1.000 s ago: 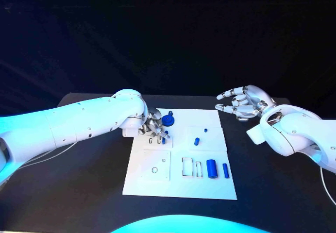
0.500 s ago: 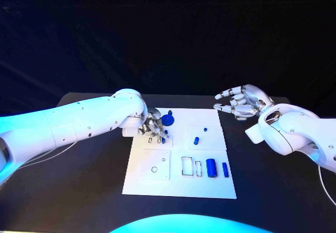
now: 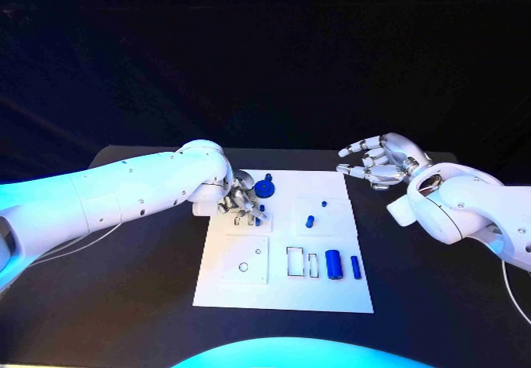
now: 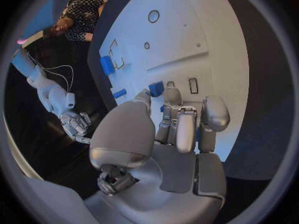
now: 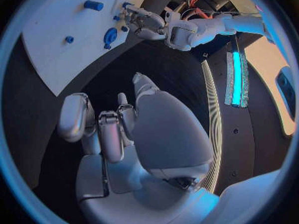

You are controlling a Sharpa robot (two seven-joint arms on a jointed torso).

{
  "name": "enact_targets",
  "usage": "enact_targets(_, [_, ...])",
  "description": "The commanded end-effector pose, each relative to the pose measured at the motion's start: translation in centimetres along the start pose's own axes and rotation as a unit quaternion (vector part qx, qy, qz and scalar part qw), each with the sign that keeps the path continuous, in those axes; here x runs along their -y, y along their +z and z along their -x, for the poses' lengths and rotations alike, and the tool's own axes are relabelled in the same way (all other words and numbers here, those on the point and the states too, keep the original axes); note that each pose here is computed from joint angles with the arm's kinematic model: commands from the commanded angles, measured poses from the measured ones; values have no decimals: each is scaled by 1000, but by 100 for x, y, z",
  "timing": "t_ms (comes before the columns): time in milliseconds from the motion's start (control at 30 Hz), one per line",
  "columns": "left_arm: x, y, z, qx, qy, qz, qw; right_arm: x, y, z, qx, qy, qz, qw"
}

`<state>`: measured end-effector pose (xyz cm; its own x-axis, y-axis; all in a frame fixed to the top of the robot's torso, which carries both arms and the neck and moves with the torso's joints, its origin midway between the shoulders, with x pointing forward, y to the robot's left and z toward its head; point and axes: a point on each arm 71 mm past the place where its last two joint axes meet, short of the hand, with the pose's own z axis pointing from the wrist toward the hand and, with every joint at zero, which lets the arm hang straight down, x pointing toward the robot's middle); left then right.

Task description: Assemble the parts on the task board

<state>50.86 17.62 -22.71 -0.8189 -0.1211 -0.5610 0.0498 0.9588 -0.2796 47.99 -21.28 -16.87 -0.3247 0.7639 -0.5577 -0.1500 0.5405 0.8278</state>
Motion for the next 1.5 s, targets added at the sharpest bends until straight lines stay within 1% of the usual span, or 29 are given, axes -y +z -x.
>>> enact_targets(33, [16,6,-26,-14,-7,-6,1000,-6,3,-19,-10,-3,4,1000])
enact_targets(367, [-3,9,-9,-12,-57,-19,998,7,12,-21,-12,-3,1,1000])
enact_targets(533, [-19,0,-8,-12,-73,-23,997,16,16,-24,-15,-4,-1,1000])
enact_targets(667, [-58,-30,-10,-11,-90,-27,996,26,17,-29,-18,-4,-2,1000])
enact_targets(833, [-138,-94,-3,-2,-105,-27,994,37,14,-28,-20,-4,-4,1000])
enact_targets(900, [-170,-121,2,6,-110,-26,994,40,11,-25,-20,-4,-4,1000])
enact_targets(967, [-200,-151,11,21,-113,-25,993,43,9,-23,-19,-4,-5,1000])
enact_targets(1167, [-240,-205,24,67,-103,-18,992,48,7,-18,-19,-5,-5,1000])
enact_targets(1333, [-250,-218,5,106,-87,-13,991,51,5,-14,-18,-5,-4,1000])
enact_targets(1500, [-246,-192,-54,132,-74,-9,988,52,3,-11,-17,-7,-2,1000])
